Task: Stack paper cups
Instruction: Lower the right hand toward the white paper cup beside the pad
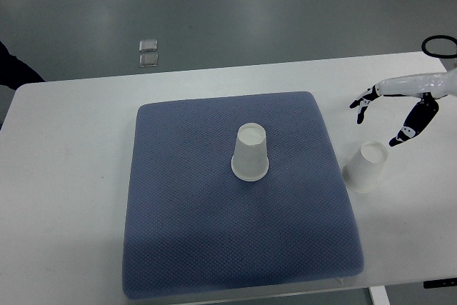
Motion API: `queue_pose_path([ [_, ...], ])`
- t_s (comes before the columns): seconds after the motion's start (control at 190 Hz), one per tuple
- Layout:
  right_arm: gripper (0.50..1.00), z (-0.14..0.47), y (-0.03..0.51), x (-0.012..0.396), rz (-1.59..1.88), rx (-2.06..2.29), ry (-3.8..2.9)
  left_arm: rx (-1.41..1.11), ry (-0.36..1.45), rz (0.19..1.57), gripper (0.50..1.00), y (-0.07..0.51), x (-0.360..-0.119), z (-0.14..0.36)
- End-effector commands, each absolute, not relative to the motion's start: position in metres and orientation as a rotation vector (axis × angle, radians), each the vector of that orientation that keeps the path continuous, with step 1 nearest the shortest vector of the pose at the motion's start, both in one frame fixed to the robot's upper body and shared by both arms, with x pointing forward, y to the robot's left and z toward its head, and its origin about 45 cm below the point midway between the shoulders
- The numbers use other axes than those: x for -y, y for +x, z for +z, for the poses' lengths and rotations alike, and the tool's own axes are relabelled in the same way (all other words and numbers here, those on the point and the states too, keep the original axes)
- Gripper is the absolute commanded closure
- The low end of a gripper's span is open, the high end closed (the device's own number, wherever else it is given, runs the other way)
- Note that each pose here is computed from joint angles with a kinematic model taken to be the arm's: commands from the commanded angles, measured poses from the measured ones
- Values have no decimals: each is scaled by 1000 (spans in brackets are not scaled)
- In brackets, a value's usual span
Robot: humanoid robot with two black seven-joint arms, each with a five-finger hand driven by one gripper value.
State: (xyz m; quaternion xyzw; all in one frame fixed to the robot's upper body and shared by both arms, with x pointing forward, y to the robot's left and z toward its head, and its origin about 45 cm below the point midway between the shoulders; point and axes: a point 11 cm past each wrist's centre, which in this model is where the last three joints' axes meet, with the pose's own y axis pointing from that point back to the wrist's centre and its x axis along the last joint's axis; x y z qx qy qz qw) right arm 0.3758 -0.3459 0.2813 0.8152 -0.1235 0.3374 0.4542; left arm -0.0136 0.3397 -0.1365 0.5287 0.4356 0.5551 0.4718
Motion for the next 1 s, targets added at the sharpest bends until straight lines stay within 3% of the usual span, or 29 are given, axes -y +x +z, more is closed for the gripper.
queue_pose_path([
  [0.0, 589, 277, 373, 340, 861, 254, 1993, -1066, 1295, 1359, 500, -14, -340, -136],
  [0.994, 591, 220, 353, 358, 939, 332, 1933, -1066, 1295, 1359, 500, -14, -340, -136],
])
